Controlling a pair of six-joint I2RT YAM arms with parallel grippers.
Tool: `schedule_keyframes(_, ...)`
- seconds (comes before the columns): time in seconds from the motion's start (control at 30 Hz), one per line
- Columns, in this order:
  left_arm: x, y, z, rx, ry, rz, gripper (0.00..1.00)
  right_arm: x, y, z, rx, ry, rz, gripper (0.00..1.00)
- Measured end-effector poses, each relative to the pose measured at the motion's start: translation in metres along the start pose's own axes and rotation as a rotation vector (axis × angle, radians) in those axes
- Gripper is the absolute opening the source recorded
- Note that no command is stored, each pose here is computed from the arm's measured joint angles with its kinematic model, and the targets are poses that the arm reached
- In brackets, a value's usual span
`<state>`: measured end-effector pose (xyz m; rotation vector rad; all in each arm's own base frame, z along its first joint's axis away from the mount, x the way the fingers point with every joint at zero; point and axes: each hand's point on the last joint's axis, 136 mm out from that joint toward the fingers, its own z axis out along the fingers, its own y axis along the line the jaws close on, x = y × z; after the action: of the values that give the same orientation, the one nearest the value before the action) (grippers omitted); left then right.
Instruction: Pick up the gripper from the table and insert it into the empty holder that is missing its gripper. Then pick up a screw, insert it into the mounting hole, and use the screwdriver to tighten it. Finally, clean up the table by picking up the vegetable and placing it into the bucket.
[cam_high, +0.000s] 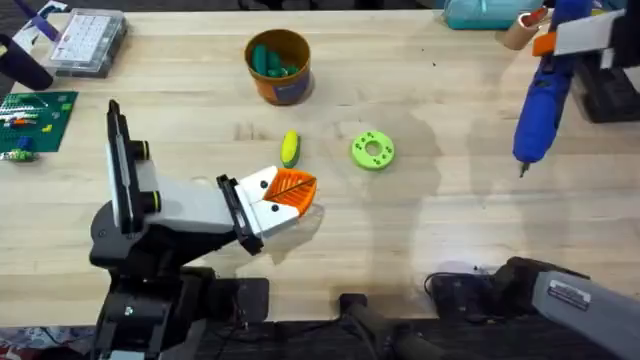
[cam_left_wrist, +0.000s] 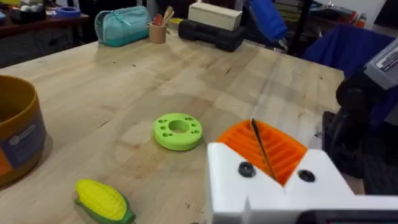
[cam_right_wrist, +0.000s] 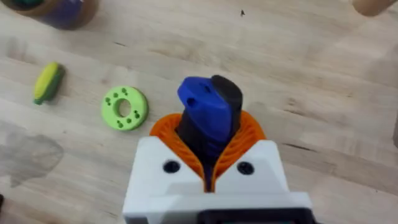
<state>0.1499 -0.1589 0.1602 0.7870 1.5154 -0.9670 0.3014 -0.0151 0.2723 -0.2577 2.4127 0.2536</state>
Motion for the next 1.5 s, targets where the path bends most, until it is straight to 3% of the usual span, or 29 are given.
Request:
schedule_keyframes(0.33,0.000,0.000,0.000,0.000,0.000,0.000,0.017,-0.061,0.058,-0.053,-0.080,-0.210,-0.115,0.028)
schedule_keyframes(0.97,0.000,0.000,0.000,0.000,0.000,0.000,0.017,-0.135,0.132,-0.107,-0.298,-0.512,-0.190,0.028)
schedule_keyframes(1.23,0.000,0.000,0.000,0.000,0.000,0.000,0.017,-0.157,0.160,-0.134,-0.438,-0.647,-0.272,0.028)
schedule_keyframes(1.5,0.000,0.000,0.000,0.000,0.000,0.000,0.017,-0.159,0.191,-0.157,-0.603,-0.715,-0.390,0.028)
